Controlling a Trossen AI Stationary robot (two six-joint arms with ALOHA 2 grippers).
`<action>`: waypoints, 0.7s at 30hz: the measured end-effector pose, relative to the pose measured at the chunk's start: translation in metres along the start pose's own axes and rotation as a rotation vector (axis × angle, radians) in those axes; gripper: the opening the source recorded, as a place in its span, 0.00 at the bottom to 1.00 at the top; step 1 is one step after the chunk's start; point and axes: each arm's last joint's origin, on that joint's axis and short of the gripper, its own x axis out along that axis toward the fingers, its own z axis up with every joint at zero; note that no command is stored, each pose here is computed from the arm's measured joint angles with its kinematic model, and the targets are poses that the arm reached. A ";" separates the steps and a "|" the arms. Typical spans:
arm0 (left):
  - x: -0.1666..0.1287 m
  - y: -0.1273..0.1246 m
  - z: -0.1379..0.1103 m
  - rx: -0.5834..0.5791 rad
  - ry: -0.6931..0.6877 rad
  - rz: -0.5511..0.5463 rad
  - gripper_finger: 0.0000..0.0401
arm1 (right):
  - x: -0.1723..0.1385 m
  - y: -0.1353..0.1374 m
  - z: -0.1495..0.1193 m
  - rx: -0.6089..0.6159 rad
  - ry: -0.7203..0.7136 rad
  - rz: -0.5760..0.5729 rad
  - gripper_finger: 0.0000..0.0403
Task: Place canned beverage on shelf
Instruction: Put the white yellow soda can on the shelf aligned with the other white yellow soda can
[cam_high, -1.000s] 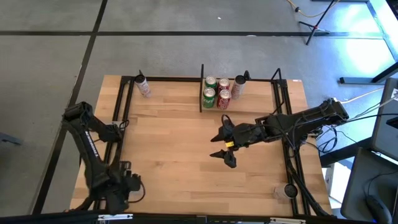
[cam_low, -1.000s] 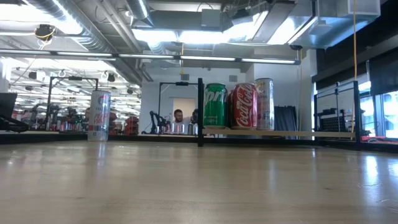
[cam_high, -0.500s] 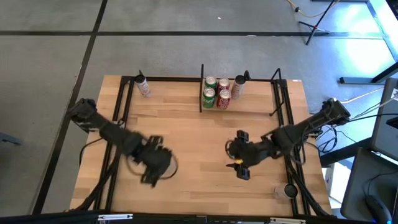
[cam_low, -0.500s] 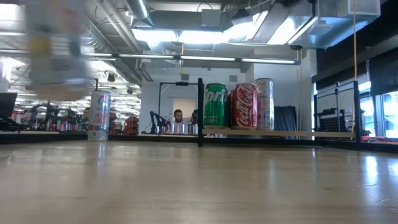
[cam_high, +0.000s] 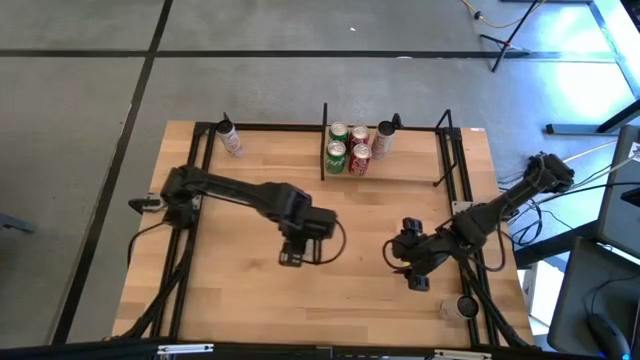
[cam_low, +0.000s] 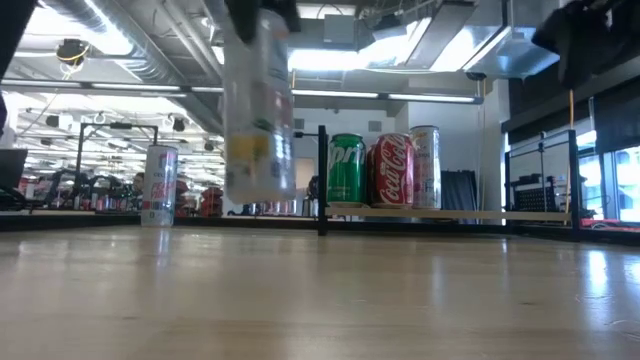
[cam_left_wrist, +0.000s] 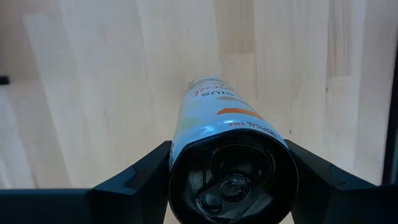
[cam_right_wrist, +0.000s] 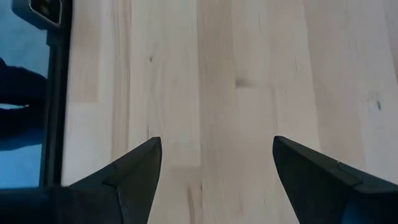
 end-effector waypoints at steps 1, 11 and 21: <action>0.003 0.000 0.004 0.001 0.005 -0.002 0.56 | 0.000 -0.002 -0.002 0.000 0.006 0.005 0.73; 0.043 -0.010 0.026 0.085 0.080 -0.018 0.56 | 0.003 -0.005 -0.009 -0.054 0.029 0.012 0.73; 0.043 -0.021 0.028 0.148 0.044 -0.028 0.75 | 0.003 -0.006 -0.010 -0.069 0.032 0.007 0.73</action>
